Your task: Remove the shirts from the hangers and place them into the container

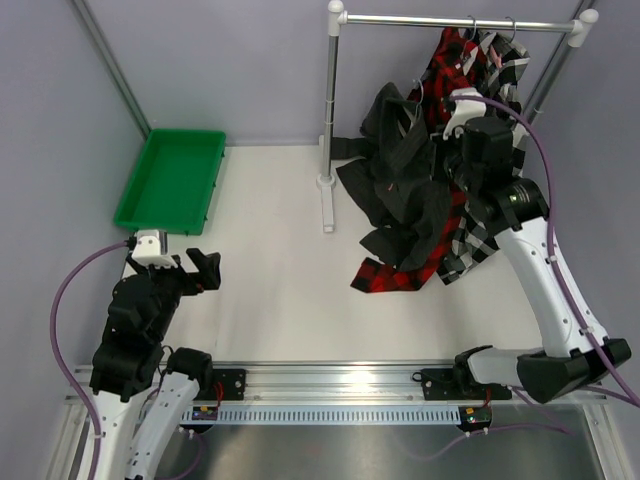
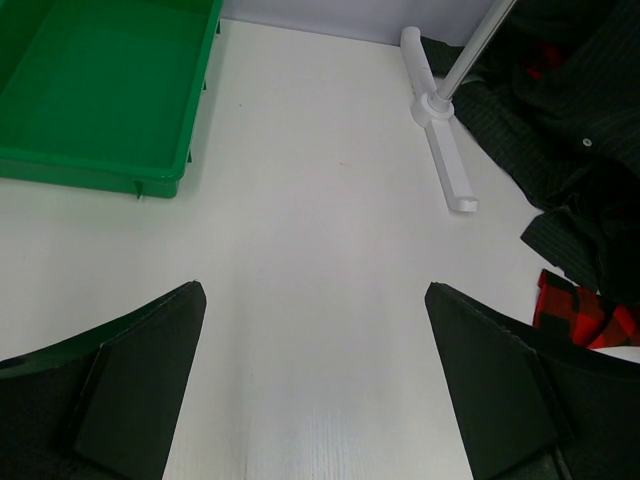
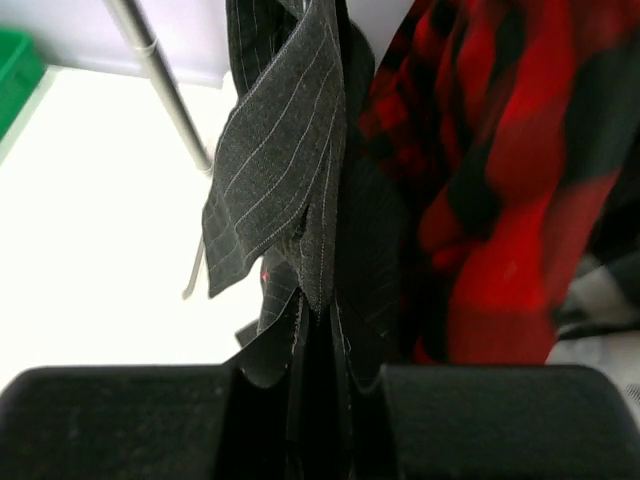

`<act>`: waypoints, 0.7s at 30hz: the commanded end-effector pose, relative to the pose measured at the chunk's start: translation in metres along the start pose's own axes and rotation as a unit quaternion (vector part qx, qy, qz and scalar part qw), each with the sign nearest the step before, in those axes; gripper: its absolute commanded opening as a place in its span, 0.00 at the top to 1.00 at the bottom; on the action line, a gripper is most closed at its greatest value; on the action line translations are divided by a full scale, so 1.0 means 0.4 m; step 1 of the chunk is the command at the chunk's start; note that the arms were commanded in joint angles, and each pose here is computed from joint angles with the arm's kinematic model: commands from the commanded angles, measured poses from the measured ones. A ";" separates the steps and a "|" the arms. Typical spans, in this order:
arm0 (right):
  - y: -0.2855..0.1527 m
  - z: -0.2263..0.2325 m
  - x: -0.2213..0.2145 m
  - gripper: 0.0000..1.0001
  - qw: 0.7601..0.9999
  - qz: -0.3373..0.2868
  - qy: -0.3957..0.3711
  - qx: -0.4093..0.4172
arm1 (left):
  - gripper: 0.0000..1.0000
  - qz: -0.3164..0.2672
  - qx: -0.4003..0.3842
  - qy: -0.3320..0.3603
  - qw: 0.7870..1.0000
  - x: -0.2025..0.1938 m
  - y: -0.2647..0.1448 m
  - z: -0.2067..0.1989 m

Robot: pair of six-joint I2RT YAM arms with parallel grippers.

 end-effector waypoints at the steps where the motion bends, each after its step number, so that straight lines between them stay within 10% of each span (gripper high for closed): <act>1: -0.090 0.040 0.005 1.00 0.997 -0.029 0.009 0.065 | 0.01 -0.020 -0.016 -0.005 1.000 0.045 -0.005 -0.014; 21: -0.418 0.304 0.058 1.00 0.925 -0.017 -0.027 0.378 | 0.01 -0.058 -0.039 0.004 0.998 0.184 -0.056 -0.024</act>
Point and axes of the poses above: each gripper's point midway between its finger pads, its own y axis out along the fingers, its own z axis along the line the jaws close on, x = y × z, the point moved 1 cm from there along -y, back along the fingers, and after that the axes turned 15 degrees about y, right-handed, at the moved point
